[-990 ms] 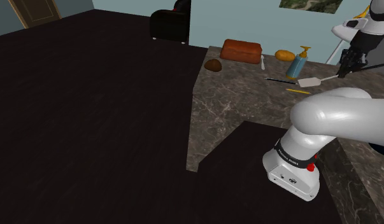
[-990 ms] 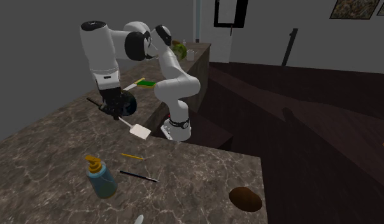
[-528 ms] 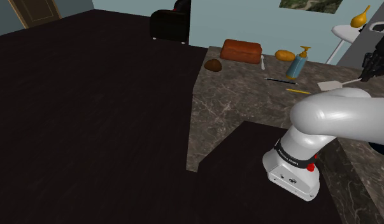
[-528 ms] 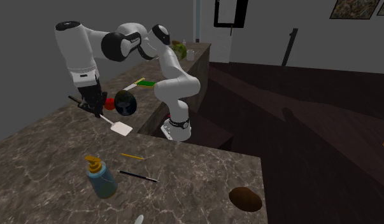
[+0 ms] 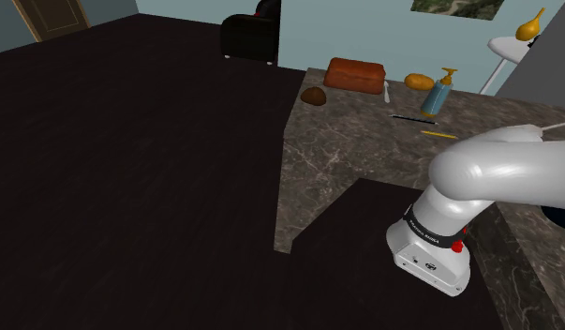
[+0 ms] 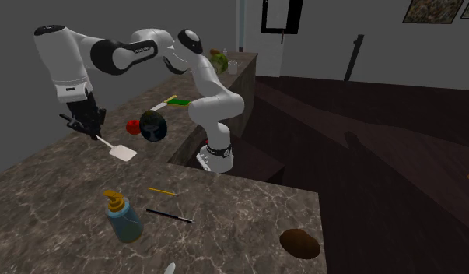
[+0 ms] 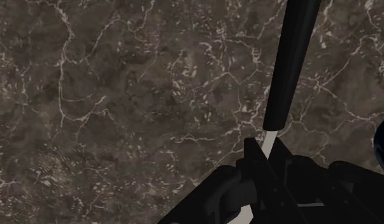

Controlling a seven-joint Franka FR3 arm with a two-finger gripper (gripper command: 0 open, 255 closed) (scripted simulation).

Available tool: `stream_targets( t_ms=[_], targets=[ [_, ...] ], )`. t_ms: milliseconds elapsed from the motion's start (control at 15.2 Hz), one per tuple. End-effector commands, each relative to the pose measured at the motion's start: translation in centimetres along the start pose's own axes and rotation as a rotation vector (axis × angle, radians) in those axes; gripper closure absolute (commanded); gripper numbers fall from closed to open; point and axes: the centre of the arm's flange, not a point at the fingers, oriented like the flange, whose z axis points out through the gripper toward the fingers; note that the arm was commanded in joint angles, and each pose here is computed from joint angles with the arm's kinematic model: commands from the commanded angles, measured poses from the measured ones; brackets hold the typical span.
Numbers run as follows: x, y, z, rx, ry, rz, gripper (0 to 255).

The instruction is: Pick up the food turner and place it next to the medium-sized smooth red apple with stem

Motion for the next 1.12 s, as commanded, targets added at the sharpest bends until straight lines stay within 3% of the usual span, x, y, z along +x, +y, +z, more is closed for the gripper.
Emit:
stream_targets(
  t_ms=[0, 264, 1056],
  targets=[
    [-2.6, 0.1, 0.0, 0.0, -0.001, -0.001, 255],
    [-8.8, 0.4, 0.5, 0.0, -0.001, -0.001, 255],
    [-8.4, 0.4, 6.8, 0.0, -0.001, -0.001, 255]
  ],
)
